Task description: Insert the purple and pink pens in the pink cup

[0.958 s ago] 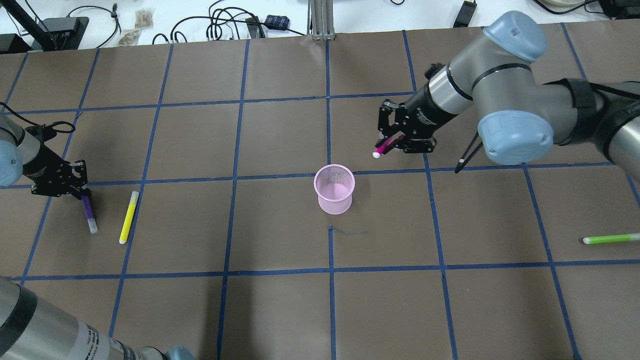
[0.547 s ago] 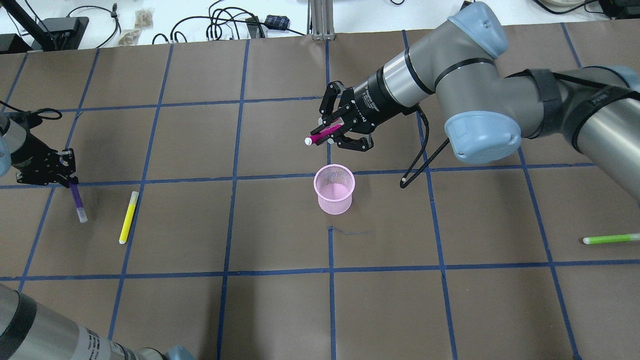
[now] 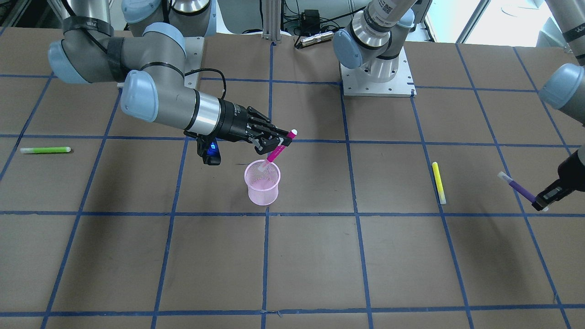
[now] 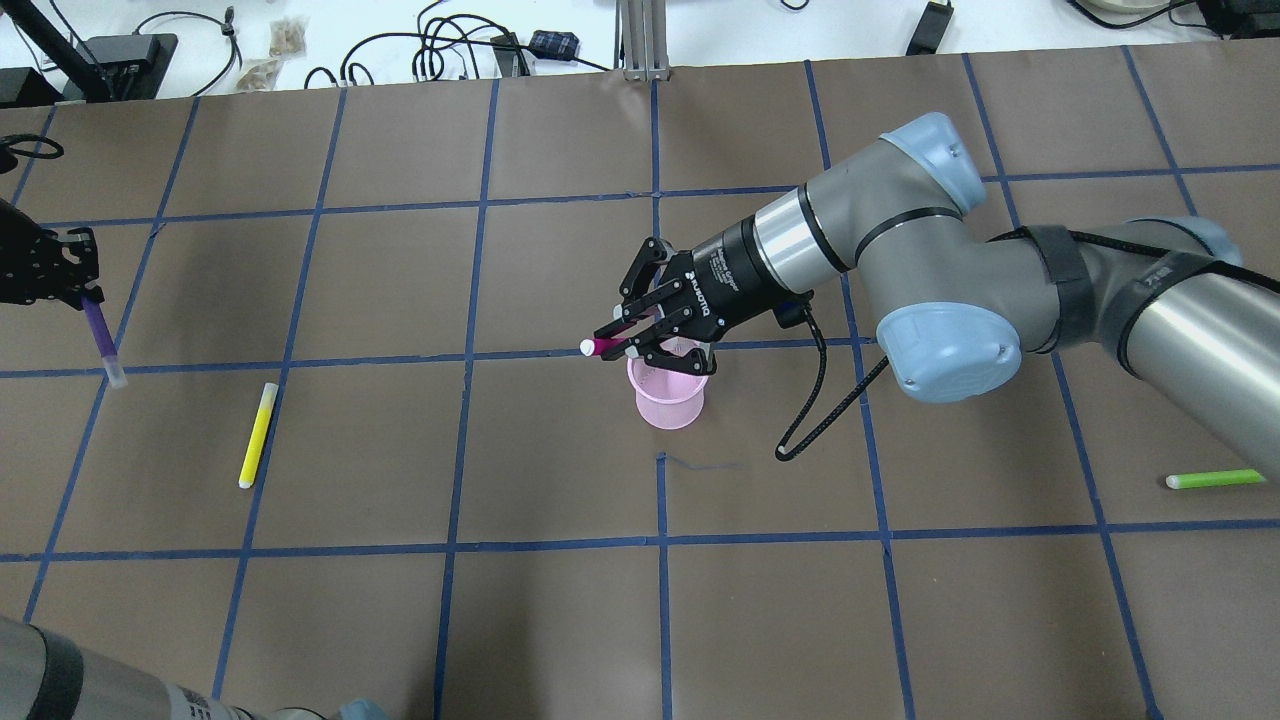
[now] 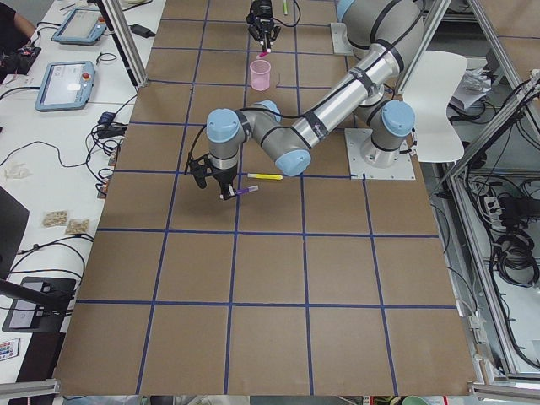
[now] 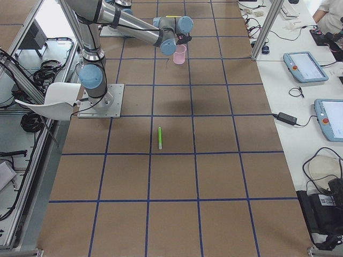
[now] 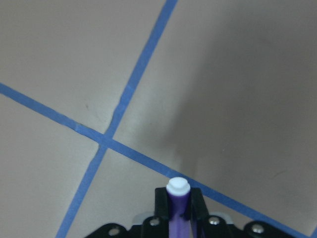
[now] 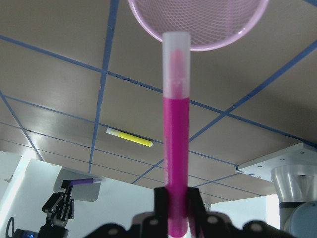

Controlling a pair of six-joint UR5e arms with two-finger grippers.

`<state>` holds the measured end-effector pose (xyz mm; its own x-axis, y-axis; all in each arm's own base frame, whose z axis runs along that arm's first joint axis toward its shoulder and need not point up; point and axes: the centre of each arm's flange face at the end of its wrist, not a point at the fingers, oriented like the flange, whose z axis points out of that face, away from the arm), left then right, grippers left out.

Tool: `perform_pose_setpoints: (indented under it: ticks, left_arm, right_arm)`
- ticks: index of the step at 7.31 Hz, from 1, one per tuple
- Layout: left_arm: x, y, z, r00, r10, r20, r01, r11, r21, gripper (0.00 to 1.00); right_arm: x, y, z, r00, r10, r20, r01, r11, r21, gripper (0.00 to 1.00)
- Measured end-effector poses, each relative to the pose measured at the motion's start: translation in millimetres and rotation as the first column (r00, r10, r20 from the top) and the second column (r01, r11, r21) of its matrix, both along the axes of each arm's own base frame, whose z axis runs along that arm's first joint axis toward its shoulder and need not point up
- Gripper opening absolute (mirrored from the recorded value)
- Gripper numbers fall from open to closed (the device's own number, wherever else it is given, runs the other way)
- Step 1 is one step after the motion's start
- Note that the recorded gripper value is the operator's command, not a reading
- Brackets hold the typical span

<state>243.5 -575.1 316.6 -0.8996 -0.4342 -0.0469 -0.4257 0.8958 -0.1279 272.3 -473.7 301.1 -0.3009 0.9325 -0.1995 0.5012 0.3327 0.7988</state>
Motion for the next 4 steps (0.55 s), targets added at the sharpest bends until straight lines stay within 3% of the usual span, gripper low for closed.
perform_pose_setpoints:
  ticks: [2,3,4]
  left_arm:
    - [-76,-17,35,0.998,-0.005,0.057,0.007,0.999,-0.044,0.00]
    - [-120,-21,55,0.996,0.005,0.085,0.002,0.997,-0.078,0.00]
    - [-159,-20,77,0.993,0.004,0.117,0.009,0.994,-0.113,0.00]
  right_arm:
    - [-1,1,-13,1.000,-0.002,0.018,0.001,1.000,0.025,0.00]
    - [-1,-2,-18,1.000,-0.003,0.024,0.002,1.000,0.031,0.05]
    - [-1,-4,-25,1.000,-0.004,0.026,0.003,0.999,0.033,0.36]
